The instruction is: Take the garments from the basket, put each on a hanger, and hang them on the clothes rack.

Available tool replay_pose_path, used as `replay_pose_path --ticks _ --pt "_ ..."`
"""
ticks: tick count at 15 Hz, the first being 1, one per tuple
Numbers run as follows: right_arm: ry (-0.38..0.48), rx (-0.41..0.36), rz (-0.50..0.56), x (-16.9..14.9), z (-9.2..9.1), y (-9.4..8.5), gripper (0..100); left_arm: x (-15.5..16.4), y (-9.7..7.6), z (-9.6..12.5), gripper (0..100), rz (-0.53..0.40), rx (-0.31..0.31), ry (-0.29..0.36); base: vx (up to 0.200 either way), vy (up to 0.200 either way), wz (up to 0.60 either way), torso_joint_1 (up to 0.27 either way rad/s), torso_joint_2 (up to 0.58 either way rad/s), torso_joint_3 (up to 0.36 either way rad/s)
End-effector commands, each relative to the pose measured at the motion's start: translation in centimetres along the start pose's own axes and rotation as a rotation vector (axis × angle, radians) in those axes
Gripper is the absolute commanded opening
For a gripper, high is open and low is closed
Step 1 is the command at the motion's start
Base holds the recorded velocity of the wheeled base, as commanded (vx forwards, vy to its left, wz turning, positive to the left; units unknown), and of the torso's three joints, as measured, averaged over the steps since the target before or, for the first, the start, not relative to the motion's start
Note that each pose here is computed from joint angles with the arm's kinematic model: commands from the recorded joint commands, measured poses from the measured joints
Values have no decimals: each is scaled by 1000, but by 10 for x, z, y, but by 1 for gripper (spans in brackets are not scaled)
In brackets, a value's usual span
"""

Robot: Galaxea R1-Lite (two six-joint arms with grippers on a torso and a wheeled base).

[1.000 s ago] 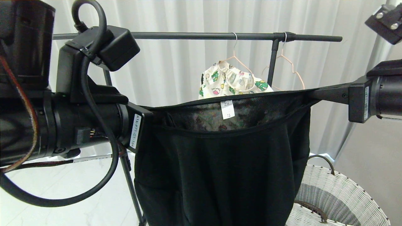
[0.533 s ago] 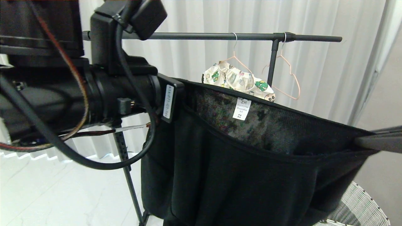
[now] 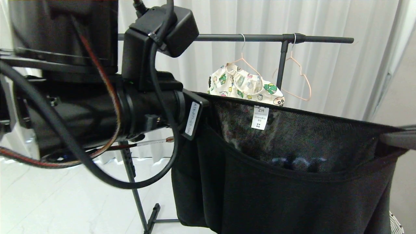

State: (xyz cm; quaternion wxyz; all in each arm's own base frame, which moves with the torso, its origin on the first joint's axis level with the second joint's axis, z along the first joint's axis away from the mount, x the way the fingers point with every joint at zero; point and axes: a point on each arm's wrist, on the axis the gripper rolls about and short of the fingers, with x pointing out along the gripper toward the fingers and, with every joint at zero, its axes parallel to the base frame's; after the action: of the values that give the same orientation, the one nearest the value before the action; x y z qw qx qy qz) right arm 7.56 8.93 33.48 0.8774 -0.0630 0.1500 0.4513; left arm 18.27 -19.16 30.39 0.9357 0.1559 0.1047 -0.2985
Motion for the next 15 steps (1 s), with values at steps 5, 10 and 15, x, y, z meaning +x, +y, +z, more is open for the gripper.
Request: replay_pose_path --ticks 5,10,15 --pt "-76 3 -65 67 24 -18 0 -113 -13 -17 0 -220 -195 109 0 0 0 0 0 0" --pt "-118 -30 -65 107 46 -25 0 -132 -21 -10 0 -320 -257 93 0 0 0 0 0 0" --pt "-136 -34 -75 94 49 -24 0 -128 -23 -14 0 -300 -237 114 0 0 0 0 0 0"
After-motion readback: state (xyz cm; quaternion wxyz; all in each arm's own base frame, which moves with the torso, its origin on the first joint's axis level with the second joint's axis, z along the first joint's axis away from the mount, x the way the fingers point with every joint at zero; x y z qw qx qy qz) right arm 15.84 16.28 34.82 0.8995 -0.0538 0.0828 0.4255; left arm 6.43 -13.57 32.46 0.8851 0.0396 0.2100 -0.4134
